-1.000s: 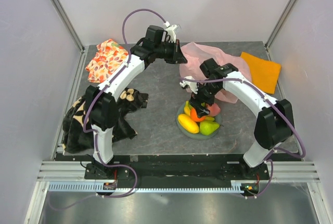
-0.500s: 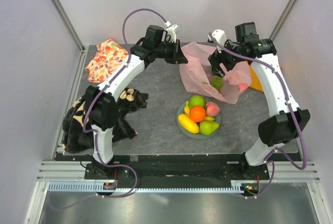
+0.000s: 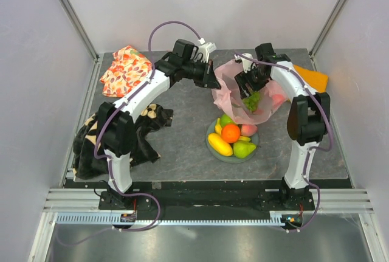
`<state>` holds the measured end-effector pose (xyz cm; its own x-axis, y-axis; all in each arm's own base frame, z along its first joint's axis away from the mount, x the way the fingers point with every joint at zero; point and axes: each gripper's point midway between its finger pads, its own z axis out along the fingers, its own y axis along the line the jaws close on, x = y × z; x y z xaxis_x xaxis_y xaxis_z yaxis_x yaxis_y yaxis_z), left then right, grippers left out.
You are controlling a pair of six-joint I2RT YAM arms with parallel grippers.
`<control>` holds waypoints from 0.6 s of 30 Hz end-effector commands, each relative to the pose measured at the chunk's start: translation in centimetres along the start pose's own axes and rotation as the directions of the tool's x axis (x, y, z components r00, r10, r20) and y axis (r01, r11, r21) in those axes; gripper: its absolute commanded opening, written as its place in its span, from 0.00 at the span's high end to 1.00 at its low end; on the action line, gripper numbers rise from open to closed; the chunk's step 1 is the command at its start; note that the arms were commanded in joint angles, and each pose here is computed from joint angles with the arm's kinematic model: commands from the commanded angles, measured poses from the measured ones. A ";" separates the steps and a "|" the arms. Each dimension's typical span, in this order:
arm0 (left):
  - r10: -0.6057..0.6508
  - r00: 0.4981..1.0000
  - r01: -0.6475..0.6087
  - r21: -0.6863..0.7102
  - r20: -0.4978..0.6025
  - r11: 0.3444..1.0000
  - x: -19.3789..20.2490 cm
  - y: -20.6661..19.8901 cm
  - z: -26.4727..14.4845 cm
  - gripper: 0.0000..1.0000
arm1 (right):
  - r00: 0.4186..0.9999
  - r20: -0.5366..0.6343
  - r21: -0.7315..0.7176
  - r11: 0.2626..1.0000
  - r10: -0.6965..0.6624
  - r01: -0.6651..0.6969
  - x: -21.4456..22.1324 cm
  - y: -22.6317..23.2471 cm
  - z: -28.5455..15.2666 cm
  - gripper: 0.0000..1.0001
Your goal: Take the fake fruits out of the plastic bag
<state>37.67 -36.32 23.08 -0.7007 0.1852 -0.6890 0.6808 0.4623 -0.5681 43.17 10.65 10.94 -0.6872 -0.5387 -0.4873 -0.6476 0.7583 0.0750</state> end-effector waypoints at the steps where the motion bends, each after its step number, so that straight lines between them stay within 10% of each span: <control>1: 0.088 0.996 -0.088 0.089 0.011 0.992 -0.4 -3.3 -1.3 0.98 | 0.985 0.148 0.169 0.979 0.089 -0.113 -5.6 -4.5 -0.1 0.08; 18: 0.126 0.990 -0.109 0.215 -0.066 0.971 2.3 -6.8 0.8 0.98 | 0.951 0.156 0.276 0.913 0.266 -0.300 -6.9 -10.5 7.3 0.05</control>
<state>33.40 -39.21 23.15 -0.6805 0.2727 -0.6802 0.7296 0.3384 -0.5942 54.88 9.69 6.41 -0.7907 -0.3054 -0.5306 -0.3534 0.9354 -0.0117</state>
